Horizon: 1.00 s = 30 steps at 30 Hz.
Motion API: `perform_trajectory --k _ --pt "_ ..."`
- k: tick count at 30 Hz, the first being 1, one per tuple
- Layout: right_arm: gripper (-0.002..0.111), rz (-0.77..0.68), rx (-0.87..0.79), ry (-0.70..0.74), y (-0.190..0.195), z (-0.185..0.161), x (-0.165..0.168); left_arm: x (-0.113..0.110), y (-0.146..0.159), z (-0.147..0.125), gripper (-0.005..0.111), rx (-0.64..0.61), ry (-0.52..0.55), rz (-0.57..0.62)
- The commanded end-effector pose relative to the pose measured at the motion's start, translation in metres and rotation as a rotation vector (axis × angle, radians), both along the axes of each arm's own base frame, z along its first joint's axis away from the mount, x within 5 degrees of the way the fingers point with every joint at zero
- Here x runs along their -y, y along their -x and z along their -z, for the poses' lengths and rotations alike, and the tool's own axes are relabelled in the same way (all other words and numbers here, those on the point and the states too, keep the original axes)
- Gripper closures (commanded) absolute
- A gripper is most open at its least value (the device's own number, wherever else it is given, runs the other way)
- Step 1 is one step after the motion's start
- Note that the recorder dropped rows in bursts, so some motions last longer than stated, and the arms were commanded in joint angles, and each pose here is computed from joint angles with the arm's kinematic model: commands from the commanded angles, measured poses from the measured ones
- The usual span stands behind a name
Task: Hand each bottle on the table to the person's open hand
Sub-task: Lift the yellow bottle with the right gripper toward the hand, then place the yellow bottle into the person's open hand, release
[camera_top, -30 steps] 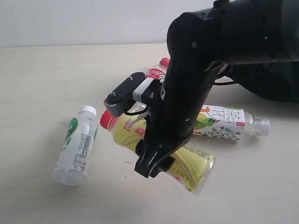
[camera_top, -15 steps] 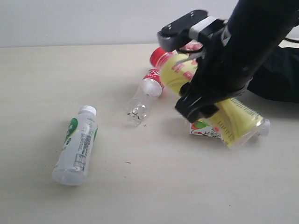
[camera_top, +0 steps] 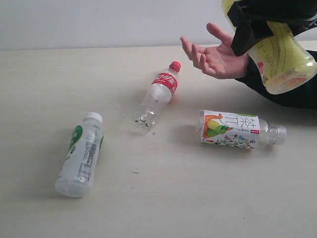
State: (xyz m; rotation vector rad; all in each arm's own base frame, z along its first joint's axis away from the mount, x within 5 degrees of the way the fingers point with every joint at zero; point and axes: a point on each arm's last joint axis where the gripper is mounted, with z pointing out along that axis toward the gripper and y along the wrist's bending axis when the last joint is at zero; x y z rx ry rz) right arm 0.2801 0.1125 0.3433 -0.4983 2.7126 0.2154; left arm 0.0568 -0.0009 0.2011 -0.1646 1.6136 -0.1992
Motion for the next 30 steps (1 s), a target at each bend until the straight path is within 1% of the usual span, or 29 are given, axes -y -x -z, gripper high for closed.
perform_trajectory --k 1,5,11,14,18,22,27,30 --pt "0.108 0.037 -0.038 -0.007 -0.014 0.008 0.005 0.0 0.0 -0.001 0.107 0.01 -0.004 0.004" --pt "0.108 0.067 -0.081 -0.025 -0.032 0.029 0.004 0.0 0.0 -0.001 0.107 0.01 -0.004 0.004" --pt "0.108 0.076 -0.123 -0.009 -0.059 0.068 -0.004 0.0 0.0 -0.001 0.107 0.01 -0.004 0.004" --pt "0.108 0.077 -0.14 -0.003 -0.075 0.079 -0.009 0.0 0.0 -0.001 0.107 0.01 -0.004 0.004" --pt "0.108 0.081 -0.126 -0.01 -0.094 0.083 -0.014 0.0 0.0 -0.001 0.107 0.01 -0.004 0.004" --pt "0.108 0.101 -0.1 -0.028 -0.11 0.076 -0.02 0.0 0.0 -0.001 0.107 0.01 -0.004 0.004" --pt "0.108 0.099 -0.103 -0.019 -0.122 0.079 -0.023 0.0 0.0 -0.001 0.107 0.01 -0.004 0.004" --pt "0.108 0.102 -0.123 -0.012 -0.125 0.088 -0.024 0.0 0.0 -0.001 0.107 0.01 -0.004 0.004"
